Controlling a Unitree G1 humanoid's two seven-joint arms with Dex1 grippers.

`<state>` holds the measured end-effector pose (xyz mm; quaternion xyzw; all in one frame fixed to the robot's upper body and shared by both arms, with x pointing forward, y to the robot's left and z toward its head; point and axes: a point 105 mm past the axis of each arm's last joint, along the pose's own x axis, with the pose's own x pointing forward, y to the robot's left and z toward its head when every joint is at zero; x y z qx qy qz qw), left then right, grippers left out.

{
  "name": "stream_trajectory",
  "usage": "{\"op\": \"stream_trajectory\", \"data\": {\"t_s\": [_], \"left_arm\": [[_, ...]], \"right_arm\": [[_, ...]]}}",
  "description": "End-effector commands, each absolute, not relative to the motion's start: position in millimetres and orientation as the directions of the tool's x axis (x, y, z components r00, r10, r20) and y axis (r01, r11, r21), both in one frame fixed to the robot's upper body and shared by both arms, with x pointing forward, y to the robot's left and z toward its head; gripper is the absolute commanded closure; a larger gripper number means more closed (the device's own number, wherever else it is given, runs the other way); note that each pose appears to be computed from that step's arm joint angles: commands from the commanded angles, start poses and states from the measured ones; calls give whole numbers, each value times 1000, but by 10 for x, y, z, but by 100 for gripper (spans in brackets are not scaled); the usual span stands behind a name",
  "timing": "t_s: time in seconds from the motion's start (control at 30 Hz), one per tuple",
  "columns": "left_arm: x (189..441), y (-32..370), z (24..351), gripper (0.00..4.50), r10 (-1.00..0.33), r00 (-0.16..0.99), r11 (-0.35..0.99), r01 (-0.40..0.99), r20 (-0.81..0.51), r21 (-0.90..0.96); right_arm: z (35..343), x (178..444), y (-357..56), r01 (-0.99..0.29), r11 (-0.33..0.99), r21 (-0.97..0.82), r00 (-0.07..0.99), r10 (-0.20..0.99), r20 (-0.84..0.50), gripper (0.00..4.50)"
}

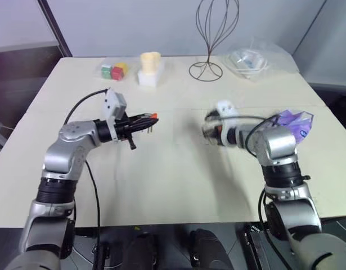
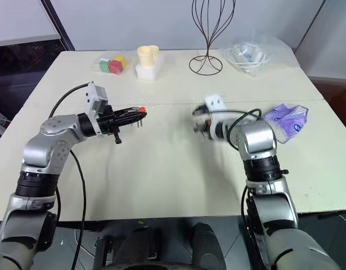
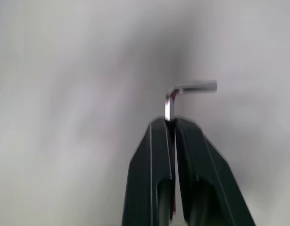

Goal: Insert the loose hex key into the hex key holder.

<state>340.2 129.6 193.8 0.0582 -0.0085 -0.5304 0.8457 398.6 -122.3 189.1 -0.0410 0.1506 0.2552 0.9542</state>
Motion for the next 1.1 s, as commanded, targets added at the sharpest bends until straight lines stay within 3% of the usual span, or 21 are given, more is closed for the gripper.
{"op": "stream_trajectory", "data": {"t_s": [0.03,0.3,0.47,0.73,1.1], "left_arm": [[3416,1378,1923,450,-909,410,403,910,-71,96],[3676,1177,2224,450,-947,322,322,946,19,22],[3753,977,2346,450,-970,242,242,970,40,6],[3836,821,2499,450,-979,191,191,981,77,4],[3764,713,2679,450,-982,140,146,988,126,43]], "right_arm": [[2690,3934,-1200,-543,831,-123,828,554,88,445],[3088,3693,-869,-706,707,-32,647,663,378,445],[3248,3583,-704,-765,644,24,575,666,475,445],[3344,3470,-562,-809,586,48,521,675,523,445],[3126,3457,-406,-826,561,58,516,709,481,445]]}}
